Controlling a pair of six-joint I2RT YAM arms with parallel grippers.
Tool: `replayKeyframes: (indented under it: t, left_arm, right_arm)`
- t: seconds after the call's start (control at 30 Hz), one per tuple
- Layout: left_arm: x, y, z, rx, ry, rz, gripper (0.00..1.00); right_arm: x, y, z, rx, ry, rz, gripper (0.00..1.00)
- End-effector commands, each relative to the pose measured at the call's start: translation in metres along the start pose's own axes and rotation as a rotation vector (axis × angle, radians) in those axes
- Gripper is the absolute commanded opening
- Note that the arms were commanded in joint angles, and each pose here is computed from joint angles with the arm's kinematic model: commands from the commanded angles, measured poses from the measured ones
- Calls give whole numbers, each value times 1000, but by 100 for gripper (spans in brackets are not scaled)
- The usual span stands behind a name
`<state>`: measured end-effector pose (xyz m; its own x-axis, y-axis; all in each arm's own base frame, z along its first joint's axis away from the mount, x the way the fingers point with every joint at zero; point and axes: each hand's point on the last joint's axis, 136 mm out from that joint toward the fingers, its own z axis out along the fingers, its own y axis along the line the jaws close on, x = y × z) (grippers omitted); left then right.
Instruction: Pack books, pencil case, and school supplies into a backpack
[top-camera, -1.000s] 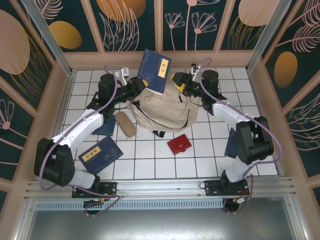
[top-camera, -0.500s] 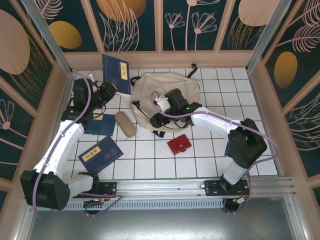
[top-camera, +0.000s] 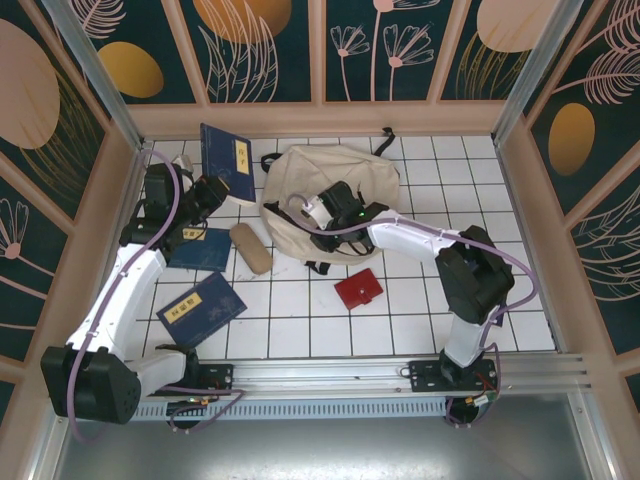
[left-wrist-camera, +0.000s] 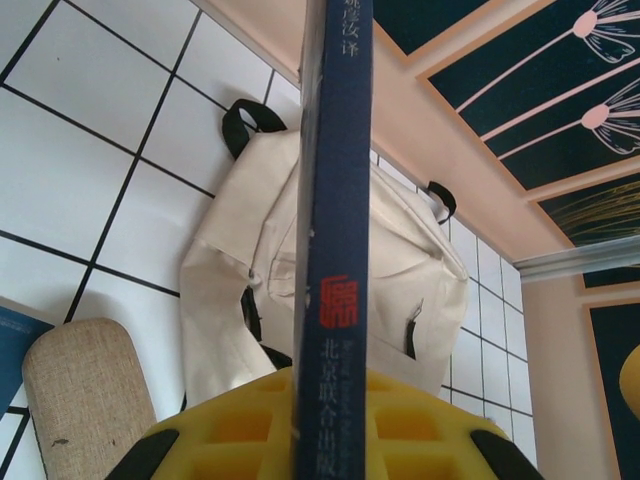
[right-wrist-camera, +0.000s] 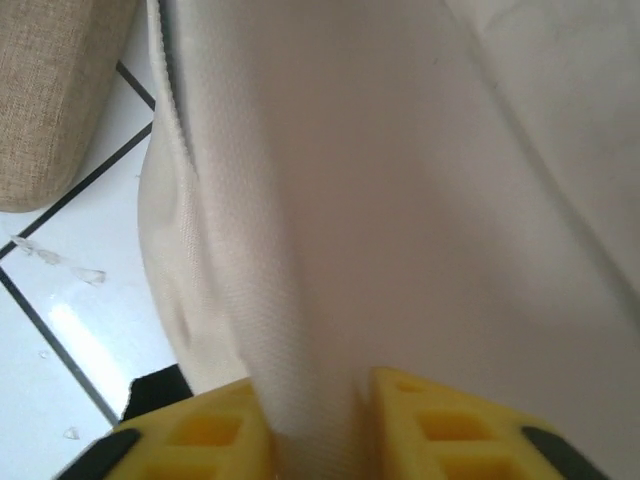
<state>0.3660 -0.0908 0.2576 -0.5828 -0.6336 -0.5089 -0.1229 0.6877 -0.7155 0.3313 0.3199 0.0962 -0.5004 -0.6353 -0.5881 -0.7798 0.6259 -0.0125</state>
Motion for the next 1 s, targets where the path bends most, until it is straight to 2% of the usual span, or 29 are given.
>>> replayKeyframes:
  t: [0.0, 0.13, 0.27, 0.5, 0.73, 0.87, 0.97]
  left_arm:
    - [-2, -6, -9, 33, -12, 32, 0]
    - [3, -12, -14, 67, 8, 39, 0]
    - [14, -25, -20, 141, 59, 50, 0]
    - [35, -24, -28, 187, 121, 21, 0]
    - [54, -38, -38, 300, 176, 10, 0]
    - [68, -51, -34, 372, 228, 15, 0]
    - [88, -55, -18, 363, 287, 25, 0]
  right_arm:
    - [-32, -23, -35, 87, -102, 1, 21]
    - [-57, -37, -59, 143, -211, 34, 10]
    - [-89, -72, -81, 325, -324, 119, 0]
    - [-159, -115, -124, 516, -505, 235, 0]
    - [-194, -145, -120, 626, -549, 322, 0]
    - [-211, -148, -107, 595, -544, 338, 0]
    - [-225, -139, -108, 531, -572, 340, 0]
